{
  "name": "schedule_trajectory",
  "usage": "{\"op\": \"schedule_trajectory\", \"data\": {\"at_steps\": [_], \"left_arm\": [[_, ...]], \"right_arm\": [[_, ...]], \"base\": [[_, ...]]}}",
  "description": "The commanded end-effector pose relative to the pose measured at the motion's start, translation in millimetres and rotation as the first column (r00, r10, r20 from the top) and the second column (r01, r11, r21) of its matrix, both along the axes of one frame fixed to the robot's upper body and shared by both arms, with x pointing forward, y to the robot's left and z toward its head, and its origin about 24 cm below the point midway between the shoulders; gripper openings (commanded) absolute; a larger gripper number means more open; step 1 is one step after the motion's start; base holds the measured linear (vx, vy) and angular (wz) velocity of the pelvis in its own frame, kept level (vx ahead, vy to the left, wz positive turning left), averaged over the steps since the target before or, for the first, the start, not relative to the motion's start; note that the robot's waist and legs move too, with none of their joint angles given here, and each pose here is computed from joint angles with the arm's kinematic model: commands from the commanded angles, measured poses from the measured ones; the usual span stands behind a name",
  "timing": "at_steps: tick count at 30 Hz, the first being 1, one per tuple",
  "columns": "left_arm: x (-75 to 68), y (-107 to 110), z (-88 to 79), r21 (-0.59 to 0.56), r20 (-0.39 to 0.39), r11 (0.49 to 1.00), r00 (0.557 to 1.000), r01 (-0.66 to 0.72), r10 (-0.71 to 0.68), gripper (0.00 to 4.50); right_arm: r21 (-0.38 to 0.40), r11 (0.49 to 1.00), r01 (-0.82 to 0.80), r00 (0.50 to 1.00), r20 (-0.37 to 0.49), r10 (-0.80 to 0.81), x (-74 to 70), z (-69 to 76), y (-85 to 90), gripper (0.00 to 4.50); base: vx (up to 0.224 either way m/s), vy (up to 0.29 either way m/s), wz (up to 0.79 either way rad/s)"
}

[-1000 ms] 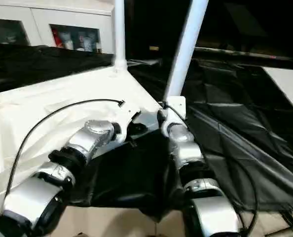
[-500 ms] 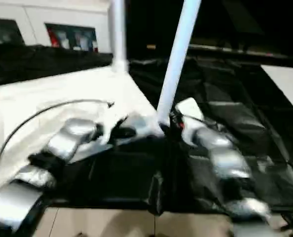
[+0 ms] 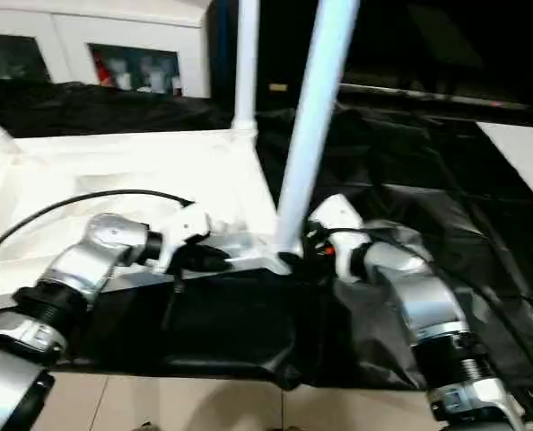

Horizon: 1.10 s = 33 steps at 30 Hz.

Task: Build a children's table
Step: Rotate leg to tighten

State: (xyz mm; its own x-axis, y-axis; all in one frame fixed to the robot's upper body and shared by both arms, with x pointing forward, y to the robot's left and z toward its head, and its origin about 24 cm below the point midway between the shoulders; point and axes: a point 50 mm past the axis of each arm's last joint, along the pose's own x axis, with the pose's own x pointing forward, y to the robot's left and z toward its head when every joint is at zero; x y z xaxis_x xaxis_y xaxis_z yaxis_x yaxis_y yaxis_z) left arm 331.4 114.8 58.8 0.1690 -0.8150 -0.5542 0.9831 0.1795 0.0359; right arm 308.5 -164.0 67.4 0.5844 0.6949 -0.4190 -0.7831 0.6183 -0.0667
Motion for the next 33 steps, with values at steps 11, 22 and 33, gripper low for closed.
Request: {"op": "schedule_trajectory", "data": {"at_steps": [11,22,33], "left_arm": [[-0.7,0,-8.1,0.006,-0.091,0.999,0.995,-0.042,0.042,0.15],[-1.8,2,-10.2,0.014,-0.101,0.999,0.994,-0.048,0.050,0.02],[-3.0,3,-10.5,0.019,-0.100,0.999,0.994,-0.046,0.047,0.00]], "right_arm": [[-0.041,0.999,-0.021,1.000,-0.018,0.021,-4.2,-5.3,-1.6,4.06],[0.023,1.000,0.005,1.000,-0.029,-0.004,0.4,-8.1,5.5,4.06],[0.068,0.995,0.073,0.995,-0.071,-0.068,0.7,-23.1,3.2,3.07]], "base": [[0.000,0.000,0.00],[0.000,0.000,0.00],[0.000,0.000,0.00]]}}
